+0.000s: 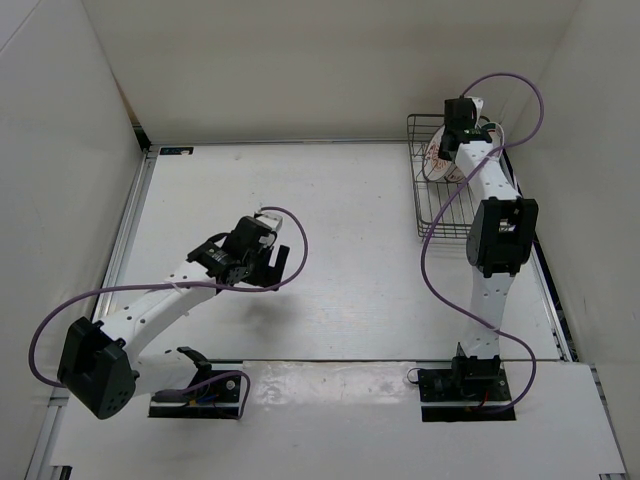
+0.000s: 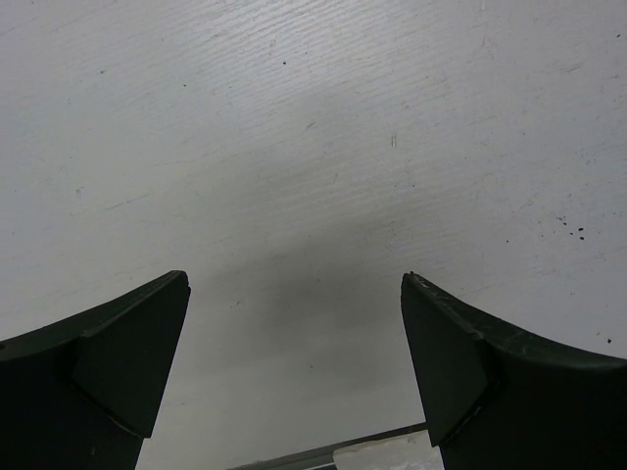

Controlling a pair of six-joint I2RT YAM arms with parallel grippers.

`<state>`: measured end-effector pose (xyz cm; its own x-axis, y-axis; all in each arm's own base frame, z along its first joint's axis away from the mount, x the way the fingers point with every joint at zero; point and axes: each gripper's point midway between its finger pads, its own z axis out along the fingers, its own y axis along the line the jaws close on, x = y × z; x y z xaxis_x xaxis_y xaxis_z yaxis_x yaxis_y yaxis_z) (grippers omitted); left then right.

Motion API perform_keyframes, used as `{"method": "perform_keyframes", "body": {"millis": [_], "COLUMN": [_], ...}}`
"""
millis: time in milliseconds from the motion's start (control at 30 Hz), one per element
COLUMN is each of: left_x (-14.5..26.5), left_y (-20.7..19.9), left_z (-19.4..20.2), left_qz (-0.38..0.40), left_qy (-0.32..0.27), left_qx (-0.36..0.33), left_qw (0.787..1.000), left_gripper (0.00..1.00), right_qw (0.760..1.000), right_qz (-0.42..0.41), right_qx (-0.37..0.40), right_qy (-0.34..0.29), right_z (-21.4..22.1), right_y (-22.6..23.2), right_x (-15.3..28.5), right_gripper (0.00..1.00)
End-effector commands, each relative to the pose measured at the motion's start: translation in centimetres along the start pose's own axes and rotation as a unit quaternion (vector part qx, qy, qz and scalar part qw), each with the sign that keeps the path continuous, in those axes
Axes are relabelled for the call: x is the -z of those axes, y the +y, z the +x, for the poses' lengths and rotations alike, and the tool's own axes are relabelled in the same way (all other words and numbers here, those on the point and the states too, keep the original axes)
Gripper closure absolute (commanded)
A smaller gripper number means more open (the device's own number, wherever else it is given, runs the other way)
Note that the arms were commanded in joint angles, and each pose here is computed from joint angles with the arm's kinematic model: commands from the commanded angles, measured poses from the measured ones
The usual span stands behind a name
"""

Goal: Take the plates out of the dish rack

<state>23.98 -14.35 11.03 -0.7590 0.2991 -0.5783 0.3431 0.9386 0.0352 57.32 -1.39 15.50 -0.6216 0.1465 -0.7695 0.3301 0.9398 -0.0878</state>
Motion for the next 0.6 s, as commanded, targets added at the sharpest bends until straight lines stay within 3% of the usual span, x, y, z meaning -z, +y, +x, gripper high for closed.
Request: {"method": "perform_keyframes", "body": {"millis": [0, 200, 567], "left_x": [0.6, 0.5, 0.6], "left_y": [0.2, 0.4, 0.8], "left_z": [-1.4, -1.3, -1.3], "left_qz": [-0.007, -0.014, -0.026], "left_qy": [-0.018, -0.015, -0.015], "left_qx": [0.002, 0.002, 0.004], "left_qw": [1.000, 1.000, 1.000], "left_gripper": [0.00, 0.00, 0.00], "right_qw": [0.998, 0.998, 0.991], "right_qz": [0.005, 0.015, 0.039], "right_qx": [-0.011, -0.008, -0.044], "right_qy": [-0.055, -0.067, -0.123], "right_z": [-3.5, -4.3, -8.8], "right_y": [-0.4, -1.0, -2.9], "right_x": [0.7, 1.4, 6.3], "right_gripper": [0.71, 0.99, 1.00]}}
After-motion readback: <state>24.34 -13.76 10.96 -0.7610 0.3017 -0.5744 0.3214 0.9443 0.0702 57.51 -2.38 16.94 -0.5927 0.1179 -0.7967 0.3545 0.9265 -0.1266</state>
